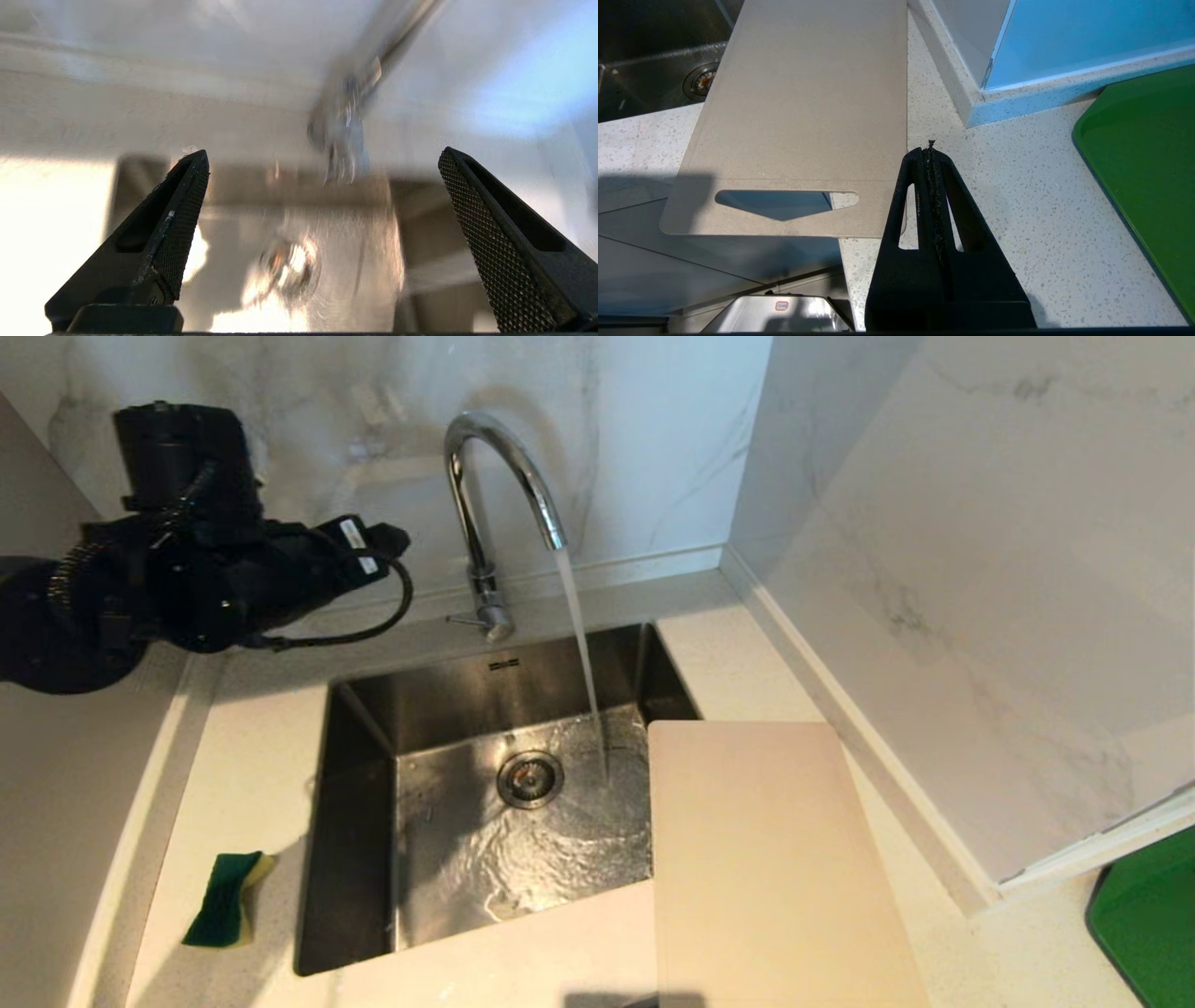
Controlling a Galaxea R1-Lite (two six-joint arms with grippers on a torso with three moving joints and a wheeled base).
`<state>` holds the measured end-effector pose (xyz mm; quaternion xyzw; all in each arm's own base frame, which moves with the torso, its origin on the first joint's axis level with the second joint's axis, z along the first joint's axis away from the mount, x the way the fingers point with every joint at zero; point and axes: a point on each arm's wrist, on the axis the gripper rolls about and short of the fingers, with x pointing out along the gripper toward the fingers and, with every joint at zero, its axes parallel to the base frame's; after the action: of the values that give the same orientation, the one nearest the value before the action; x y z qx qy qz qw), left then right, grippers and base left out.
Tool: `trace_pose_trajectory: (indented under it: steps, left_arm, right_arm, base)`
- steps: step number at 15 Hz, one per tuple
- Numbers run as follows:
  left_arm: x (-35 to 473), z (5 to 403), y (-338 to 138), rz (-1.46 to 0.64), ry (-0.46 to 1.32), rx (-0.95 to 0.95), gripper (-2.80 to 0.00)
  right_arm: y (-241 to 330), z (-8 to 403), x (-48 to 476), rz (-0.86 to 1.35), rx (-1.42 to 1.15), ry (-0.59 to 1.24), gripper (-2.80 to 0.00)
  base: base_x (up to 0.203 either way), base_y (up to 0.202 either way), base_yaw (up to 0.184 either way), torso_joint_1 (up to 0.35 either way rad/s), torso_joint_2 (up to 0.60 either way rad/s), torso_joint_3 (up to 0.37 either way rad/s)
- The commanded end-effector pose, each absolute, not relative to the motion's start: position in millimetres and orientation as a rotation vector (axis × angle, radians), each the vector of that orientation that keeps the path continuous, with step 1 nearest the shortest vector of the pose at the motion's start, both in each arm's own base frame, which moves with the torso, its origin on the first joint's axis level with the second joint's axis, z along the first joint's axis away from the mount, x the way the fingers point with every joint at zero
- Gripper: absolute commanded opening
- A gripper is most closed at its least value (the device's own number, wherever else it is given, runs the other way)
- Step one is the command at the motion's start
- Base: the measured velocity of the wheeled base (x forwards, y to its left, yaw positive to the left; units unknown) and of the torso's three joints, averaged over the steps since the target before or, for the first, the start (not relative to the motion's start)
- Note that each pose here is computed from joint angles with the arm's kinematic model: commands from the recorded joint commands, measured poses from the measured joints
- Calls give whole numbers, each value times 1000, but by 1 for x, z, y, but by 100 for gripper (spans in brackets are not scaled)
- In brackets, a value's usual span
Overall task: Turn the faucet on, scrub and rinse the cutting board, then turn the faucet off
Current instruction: Pick up the cleaning cloth
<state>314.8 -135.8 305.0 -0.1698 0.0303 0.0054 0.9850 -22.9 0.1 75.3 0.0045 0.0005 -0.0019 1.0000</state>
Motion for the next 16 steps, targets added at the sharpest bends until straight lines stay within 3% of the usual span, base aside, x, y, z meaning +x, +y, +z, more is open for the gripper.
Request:
trace_pose_trajectory:
  steps: [1,2,6,10,16]
  left_arm:
    - [272,322,-100,-127,102,-296,0]
    - [265,315,-94,-137,181,-257,-280]
    - [255,296,-80,-115,328,-125,-280]
    - [256,270,-75,-195,468,-112,-280]
    - [252,204,-53,-40,702,-68,-280]
  right_arm:
    - [0,75,-23,-3,9,0,-280]
    - [0,75,-23,-3,9,0,-280]
    - [0,75,-23,-2,9,0,-280]
    - [0,75,-23,-3,9,0,-280]
    - [0,75,-23,-3,9,0,-280]
  base:
    - [0,0,0,0,0,0]
    - [0,0,0,0,0,0]
    - [0,0,0,0,0,0]
    - [0,0,0,0,0,0]
    - [0,0,0,0,0,0]
